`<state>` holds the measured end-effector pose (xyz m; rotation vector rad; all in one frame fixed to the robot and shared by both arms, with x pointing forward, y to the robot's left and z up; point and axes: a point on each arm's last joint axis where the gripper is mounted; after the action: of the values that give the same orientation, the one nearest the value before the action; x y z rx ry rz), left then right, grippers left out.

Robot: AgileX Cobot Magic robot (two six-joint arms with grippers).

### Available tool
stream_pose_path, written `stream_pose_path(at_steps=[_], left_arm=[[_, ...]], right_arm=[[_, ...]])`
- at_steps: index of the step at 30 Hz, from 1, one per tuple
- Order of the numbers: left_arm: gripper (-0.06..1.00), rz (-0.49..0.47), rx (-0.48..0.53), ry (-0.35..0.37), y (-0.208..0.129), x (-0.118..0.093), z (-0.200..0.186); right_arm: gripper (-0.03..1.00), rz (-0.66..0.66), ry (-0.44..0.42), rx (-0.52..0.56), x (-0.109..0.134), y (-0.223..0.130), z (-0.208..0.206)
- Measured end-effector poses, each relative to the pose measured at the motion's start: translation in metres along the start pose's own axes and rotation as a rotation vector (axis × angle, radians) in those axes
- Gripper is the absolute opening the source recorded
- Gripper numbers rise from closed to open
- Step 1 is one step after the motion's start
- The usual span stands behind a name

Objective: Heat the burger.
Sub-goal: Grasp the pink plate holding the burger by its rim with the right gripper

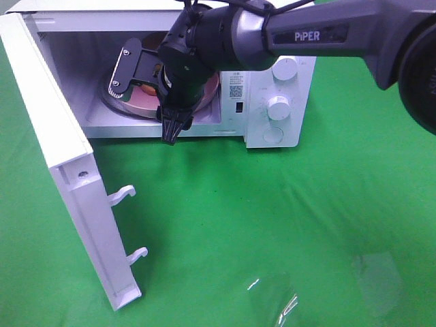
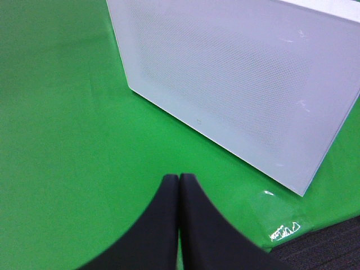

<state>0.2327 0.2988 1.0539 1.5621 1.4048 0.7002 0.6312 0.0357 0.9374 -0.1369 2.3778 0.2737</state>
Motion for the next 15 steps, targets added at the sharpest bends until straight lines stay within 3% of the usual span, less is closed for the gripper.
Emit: stream_pose_path(at_steps=[5,15], left_arm=[[0.00,0.000,0.000,0.000,0.000,0.000,0.000],[0.00,0.000,0.000,0.000,0.000,0.000,0.000]], right_arm=[[0.59,0.045,0.009,0.028,-0.001,-0.016,0.013],[0.58,0.032,0.015,0.001,0.010,-0.014,0.027]])
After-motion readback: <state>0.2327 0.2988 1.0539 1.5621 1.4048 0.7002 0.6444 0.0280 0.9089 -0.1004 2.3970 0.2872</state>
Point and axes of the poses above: a point on each arm's last joint axis where the gripper is mounted, z pointing out along that axis toward the gripper, x along the wrist's bending axis when the last joint is at zero, y = z × x, and after that the axes turned 14 degrees about -z, right-handed
